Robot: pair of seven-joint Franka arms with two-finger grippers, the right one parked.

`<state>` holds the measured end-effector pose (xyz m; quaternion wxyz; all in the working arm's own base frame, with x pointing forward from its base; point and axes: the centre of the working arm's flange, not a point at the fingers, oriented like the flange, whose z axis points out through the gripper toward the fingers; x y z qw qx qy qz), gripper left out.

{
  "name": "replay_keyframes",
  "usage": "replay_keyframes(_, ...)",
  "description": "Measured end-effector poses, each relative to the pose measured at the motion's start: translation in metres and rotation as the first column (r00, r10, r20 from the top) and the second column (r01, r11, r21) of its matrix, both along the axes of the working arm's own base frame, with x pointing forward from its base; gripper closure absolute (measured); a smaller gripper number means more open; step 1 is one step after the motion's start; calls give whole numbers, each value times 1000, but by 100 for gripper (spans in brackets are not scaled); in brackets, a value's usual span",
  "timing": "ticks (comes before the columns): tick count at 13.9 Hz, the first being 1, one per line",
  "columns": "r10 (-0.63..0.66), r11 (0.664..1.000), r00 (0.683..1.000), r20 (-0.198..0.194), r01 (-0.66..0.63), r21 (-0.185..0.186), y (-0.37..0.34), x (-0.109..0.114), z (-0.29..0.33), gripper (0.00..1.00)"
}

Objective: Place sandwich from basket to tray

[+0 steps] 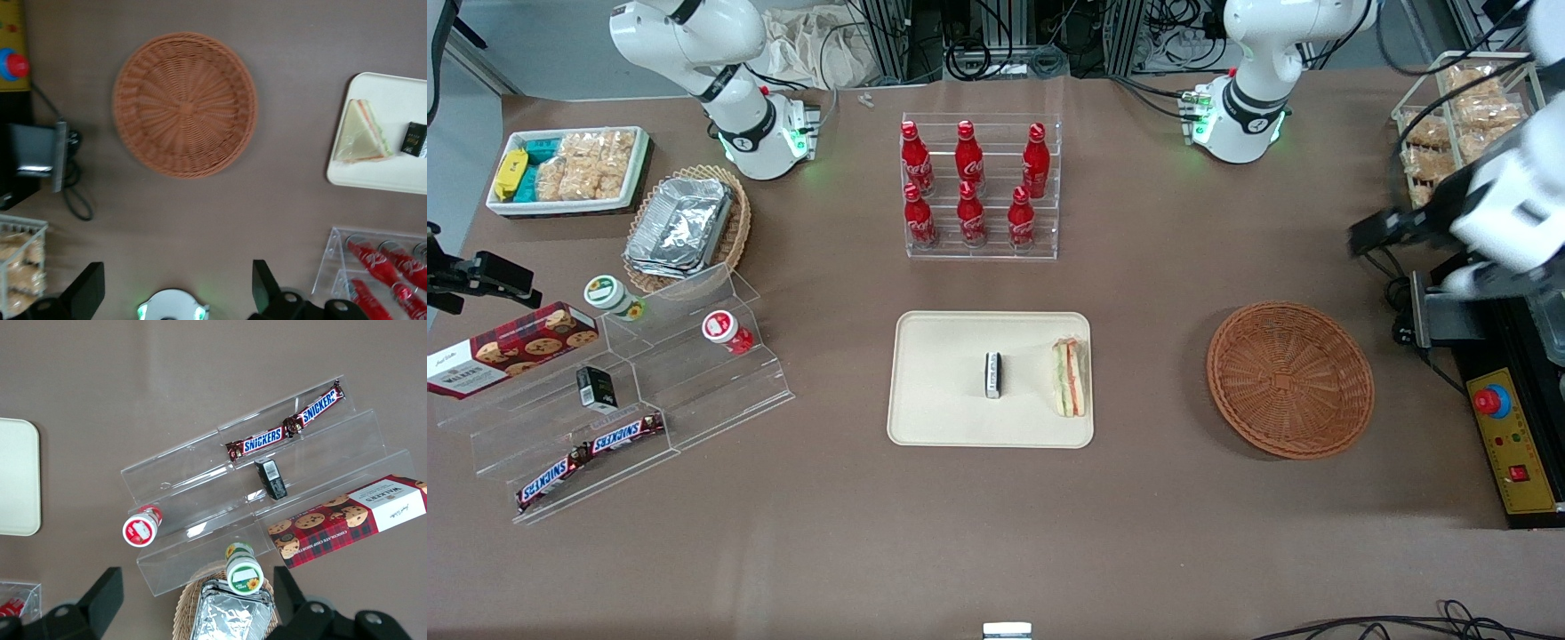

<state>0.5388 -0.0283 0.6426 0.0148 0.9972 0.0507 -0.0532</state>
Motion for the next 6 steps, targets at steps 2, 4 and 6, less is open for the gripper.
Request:
replay_keyframes(2, 11, 1000, 1000, 21, -11, -1, 15, -12, 16, 0)
replay_keyframes(4, -5, 1000, 1000, 21, 4, 10, 8, -11, 15, 0)
replay_keyframes(6, -37, 999, 999, 16, 36, 36, -7, -8, 10, 0)
